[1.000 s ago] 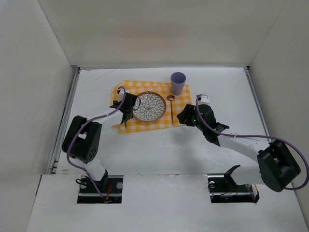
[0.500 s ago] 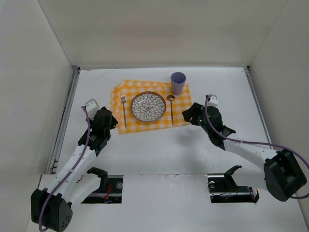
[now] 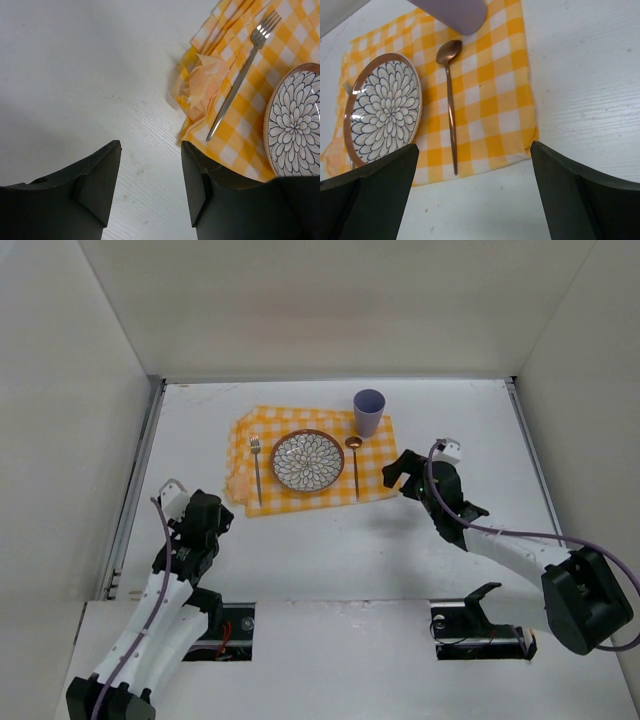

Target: Set the dinner table for one person

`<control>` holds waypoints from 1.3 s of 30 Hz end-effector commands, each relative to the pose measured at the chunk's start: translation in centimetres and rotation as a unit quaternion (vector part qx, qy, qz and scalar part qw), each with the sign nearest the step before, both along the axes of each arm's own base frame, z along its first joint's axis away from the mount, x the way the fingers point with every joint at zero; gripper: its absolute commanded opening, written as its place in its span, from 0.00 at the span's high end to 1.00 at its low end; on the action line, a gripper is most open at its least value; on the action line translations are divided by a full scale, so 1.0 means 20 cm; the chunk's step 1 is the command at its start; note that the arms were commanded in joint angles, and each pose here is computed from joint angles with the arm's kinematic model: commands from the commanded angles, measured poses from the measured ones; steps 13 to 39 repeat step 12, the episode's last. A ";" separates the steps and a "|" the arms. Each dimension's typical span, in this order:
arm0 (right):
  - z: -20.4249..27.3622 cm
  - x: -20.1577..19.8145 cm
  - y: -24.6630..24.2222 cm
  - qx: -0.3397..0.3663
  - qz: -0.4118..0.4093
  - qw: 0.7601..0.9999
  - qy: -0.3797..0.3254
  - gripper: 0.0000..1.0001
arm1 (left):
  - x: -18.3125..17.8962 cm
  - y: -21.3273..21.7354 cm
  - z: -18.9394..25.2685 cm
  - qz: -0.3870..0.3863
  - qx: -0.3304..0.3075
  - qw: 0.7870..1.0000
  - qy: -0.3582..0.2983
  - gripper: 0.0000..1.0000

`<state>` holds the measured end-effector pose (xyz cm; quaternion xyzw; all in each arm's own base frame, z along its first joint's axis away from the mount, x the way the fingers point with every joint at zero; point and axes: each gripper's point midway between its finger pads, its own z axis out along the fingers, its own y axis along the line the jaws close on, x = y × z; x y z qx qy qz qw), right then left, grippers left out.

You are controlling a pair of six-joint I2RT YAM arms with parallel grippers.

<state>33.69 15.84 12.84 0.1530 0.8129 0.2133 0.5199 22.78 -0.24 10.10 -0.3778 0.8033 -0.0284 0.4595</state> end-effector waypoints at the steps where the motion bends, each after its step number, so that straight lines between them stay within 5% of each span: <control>1: 0.08 0.07 -0.07 -0.018 -0.043 0.998 -0.036 0.00 | 0.01 -0.04 -0.01 -0.015 -0.012 1.000 -0.015 0.51; 12: 0.14 -0.01 -0.23 -0.080 -0.079 0.994 -0.012 0.00 | 0.02 -0.10 0.00 -0.044 -0.023 0.998 -0.036 0.51; 39: 0.14 -0.01 -0.23 -0.080 -0.079 0.994 -0.012 0.00 | 0.02 -0.10 0.00 -0.044 -0.023 0.998 -0.036 0.51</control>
